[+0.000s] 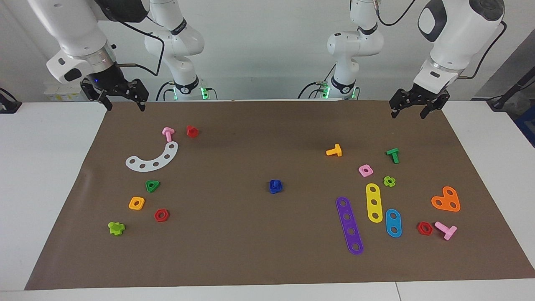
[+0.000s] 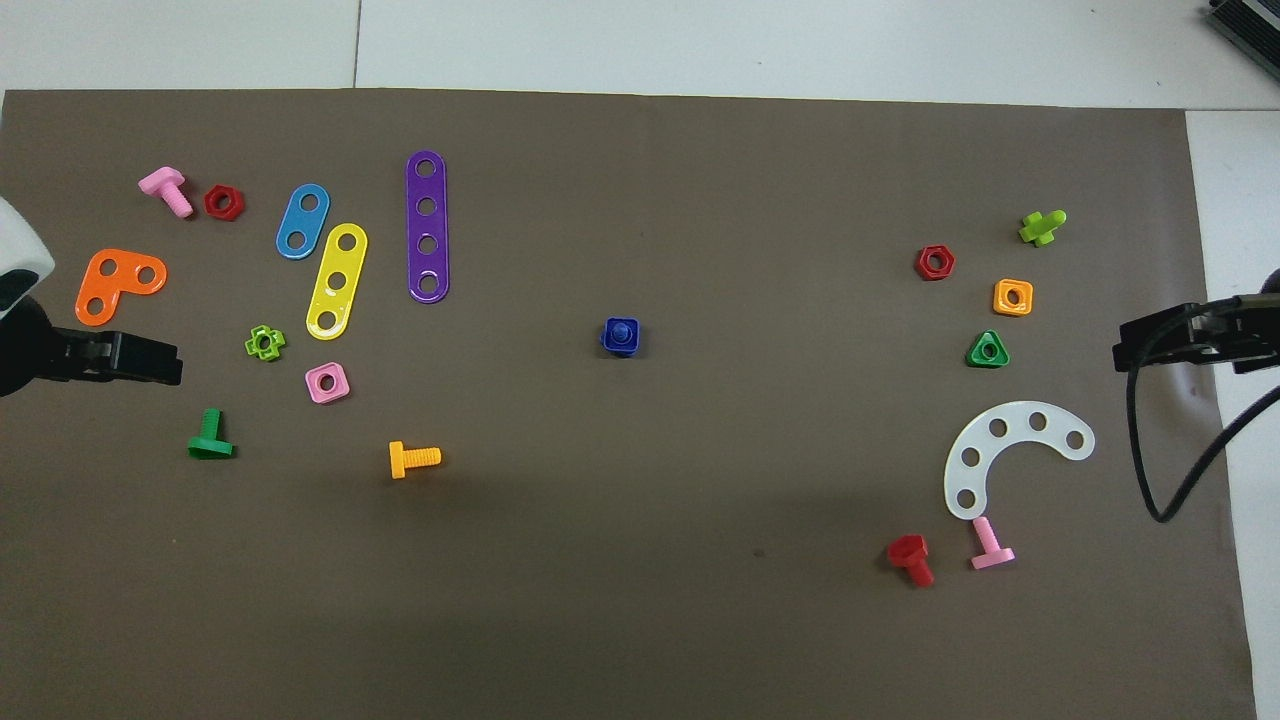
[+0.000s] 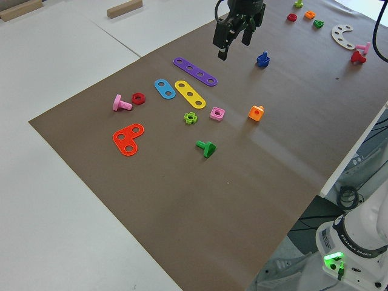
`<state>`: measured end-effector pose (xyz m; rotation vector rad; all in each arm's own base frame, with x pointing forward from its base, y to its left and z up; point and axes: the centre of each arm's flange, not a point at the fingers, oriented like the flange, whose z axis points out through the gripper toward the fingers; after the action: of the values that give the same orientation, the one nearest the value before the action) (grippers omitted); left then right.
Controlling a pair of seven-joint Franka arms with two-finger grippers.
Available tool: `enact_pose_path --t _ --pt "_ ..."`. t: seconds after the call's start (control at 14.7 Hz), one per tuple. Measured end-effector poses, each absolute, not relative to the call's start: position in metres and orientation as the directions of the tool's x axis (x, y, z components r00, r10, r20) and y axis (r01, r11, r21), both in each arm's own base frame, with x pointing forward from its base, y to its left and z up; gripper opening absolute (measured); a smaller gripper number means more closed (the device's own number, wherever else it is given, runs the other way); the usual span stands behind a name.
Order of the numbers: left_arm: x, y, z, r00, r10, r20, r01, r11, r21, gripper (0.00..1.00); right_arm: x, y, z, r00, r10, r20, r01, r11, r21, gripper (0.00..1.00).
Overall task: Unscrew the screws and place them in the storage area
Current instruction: 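Move the left gripper toward the blue nut at the mat centre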
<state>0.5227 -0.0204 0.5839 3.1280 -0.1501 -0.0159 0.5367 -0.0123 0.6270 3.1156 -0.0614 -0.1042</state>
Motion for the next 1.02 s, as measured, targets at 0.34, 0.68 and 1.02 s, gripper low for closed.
enact_pose_path --t 0.34,0.68,1.02 --pt "0.523 -0.023 0.584 0.995 -0.101 -0.010 -0.101 -0.995 0.010 1.00 0.537 -0.012 0.627 0.997 -0.040 -0.066 -0.039 -0.999 0.025 1.00" --pt "0.523 -0.059 0.585 0.990 -0.138 0.012 -0.138 -0.990 0.018 1.00 0.537 -0.012 0.627 0.997 -0.040 -0.066 -0.039 -0.999 0.025 1.00" --pt "0.534 -0.152 0.552 0.993 -0.111 0.033 -0.112 -0.993 0.033 1.00 0.537 -0.012 0.627 0.997 -0.040 -0.066 -0.039 -0.999 0.025 1.00"
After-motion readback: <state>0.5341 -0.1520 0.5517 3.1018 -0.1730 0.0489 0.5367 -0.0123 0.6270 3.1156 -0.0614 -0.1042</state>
